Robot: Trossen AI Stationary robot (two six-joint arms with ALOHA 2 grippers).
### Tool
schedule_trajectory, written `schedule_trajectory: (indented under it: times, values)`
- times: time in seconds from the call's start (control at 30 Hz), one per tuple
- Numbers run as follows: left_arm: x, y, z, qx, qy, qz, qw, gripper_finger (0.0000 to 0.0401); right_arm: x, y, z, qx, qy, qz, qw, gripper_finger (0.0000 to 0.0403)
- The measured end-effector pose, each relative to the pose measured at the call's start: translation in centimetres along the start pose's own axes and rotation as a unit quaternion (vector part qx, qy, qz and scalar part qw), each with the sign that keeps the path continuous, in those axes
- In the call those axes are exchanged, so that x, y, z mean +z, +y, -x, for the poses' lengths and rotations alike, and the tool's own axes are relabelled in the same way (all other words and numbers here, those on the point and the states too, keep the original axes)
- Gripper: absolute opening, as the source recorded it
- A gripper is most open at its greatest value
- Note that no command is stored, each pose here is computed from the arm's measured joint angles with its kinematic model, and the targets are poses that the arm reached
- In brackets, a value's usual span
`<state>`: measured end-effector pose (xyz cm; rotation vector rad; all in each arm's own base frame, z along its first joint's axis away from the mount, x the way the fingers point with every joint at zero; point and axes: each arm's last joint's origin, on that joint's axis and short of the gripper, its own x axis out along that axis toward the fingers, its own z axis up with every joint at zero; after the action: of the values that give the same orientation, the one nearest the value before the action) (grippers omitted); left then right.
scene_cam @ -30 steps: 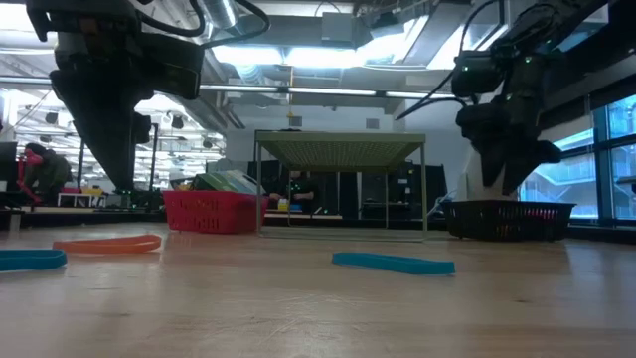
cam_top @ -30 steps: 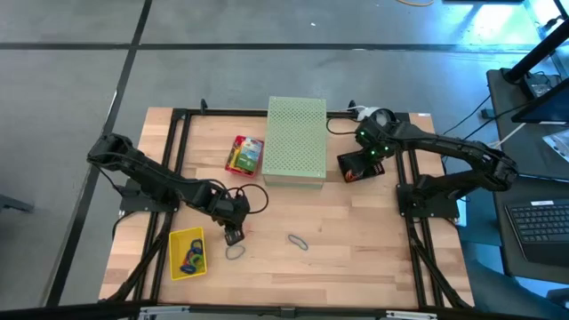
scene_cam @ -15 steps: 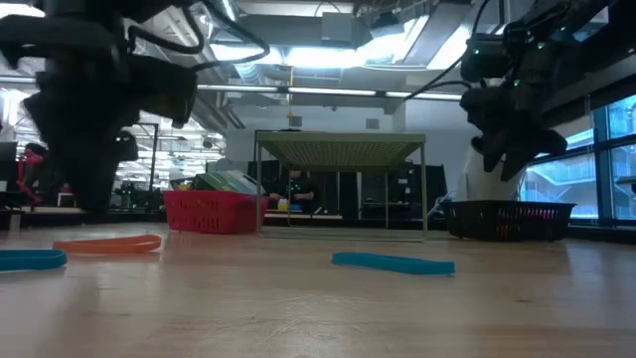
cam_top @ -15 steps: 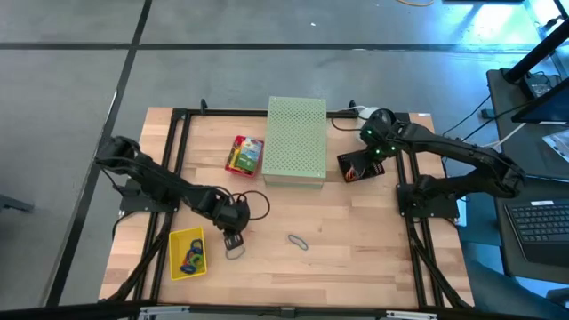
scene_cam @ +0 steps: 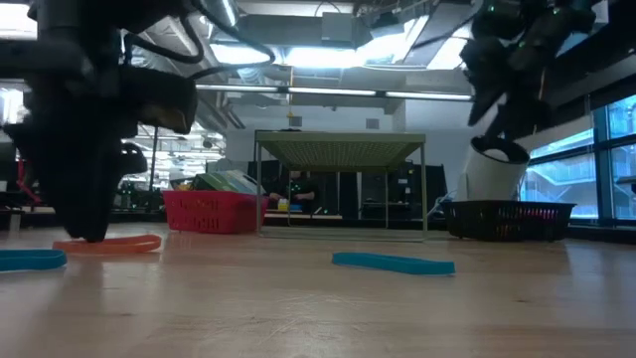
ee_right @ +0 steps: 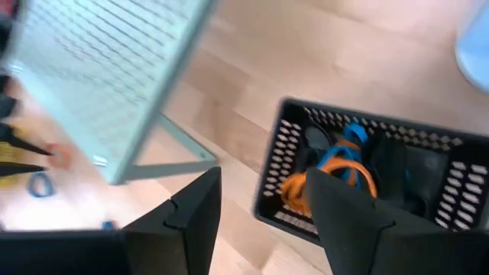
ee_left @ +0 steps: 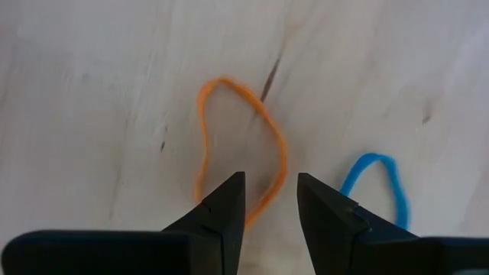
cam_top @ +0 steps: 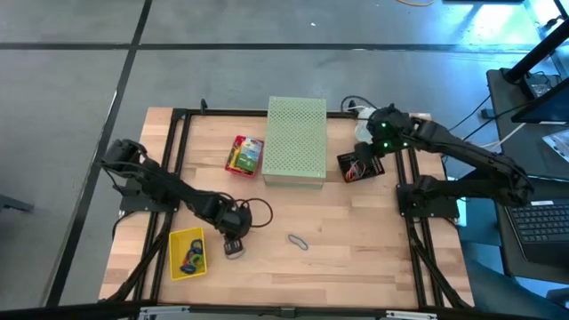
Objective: Pick & Place Office Desk Supplies
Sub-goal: Put the orange rubber band into the black bin
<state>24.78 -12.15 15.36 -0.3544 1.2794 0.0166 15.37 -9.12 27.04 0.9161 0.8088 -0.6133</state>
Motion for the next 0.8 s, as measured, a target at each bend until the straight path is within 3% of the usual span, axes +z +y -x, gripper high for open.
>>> schedule_trajectory:
  times: [0.17, 0.37, 0.47, 0.6, 0.8]
  values:
    - [-0.4, -0.2, -1.0, 0.012, 0.016, -0.062, 0.998, 0.0116, 1.1, 1.3, 1.8, 0.036, -0.024, 0.009, 0.999, 0.0193]
    - [-0.7, -0.1, -1.9, 0.035, 0.033, -0.097, 0.994, 0.0111, 2.2, 3.1, 4.4, 0.088, -0.050, 0.019, 0.995, 0.0193]
    - [-0.8, 0.0, -2.2, 0.040, 0.042, -0.099, 0.993, 0.0082, 2.4, 4.1, 5.6, 0.107, -0.061, 0.029, 0.992, 0.0193]
    - [-0.9, 0.1, -2.3, 0.039, 0.048, -0.094, 0.994, 0.0013, 2.4, 5.2, 6.8, 0.129, -0.070, 0.042, 0.988, 0.0193]
    - [-0.5, -0.3, -1.9, 0.030, 0.045, -0.093, 0.994, 0.0002, 2.3, 6.2, 7.8, 0.149, -0.074, 0.052, 0.985, 0.0193]
